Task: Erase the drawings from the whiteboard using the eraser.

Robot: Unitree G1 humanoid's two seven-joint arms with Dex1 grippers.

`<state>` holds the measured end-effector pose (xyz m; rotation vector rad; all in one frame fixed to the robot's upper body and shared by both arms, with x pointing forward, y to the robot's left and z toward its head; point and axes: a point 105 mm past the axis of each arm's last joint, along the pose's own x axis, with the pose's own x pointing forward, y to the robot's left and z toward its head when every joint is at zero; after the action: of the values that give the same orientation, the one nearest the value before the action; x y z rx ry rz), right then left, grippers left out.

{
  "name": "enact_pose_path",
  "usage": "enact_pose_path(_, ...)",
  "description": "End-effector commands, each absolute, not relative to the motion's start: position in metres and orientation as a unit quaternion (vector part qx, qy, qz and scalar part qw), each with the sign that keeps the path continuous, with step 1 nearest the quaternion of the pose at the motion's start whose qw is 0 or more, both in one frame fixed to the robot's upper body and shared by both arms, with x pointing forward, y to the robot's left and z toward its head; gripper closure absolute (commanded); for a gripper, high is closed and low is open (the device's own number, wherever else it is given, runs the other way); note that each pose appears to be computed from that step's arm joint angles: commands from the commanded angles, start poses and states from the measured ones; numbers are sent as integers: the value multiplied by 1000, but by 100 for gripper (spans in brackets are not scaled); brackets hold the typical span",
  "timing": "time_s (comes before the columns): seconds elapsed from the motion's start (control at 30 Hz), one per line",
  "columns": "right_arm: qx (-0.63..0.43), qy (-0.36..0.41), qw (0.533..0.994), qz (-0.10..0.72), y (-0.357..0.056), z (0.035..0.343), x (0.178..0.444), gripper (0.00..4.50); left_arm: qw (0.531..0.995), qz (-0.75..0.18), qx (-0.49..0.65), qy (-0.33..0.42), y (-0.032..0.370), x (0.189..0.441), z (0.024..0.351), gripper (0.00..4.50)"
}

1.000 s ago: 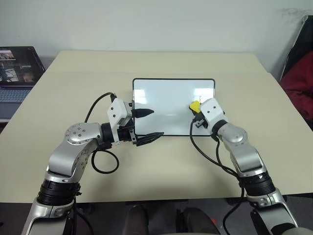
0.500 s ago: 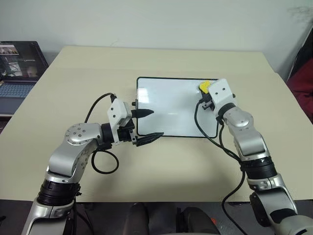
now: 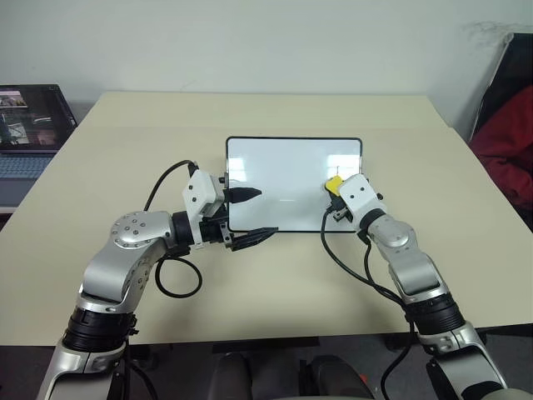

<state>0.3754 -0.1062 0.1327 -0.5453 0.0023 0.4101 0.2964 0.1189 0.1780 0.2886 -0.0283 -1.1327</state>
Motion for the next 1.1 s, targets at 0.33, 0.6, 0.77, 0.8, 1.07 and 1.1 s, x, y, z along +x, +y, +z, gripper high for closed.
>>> enact_pose_path(0.33, -276, -71, 950, 126, -133, 220, 387, 325, 832, -533, 148, -35, 117, 295, 188, 0)
enact_pose_path(0.6, -294, -17, 946, 136, -136, 180, 395, 325, 833, -532, 148, -36, 118, 295, 188, 0)
enact_pose_path(0.77, -299, 51, 937, 172, -126, 125, 385, 325, 834, -530, 147, -36, 118, 295, 188, 0)
enact_pose_path(0.8, -299, 57, 937, 174, -126, 119, 384, 325, 835, -530, 147, -36, 118, 295, 188, 0)
enact_pose_path(1.07, -277, 110, 933, 203, -122, 89, 374, 325, 835, -530, 147, -35, 119, 294, 188, 0)
enact_pose_path(1.1, -273, 105, 934, 204, -121, 92, 375, 325, 835, -530, 147, -35, 119, 294, 188, 0)
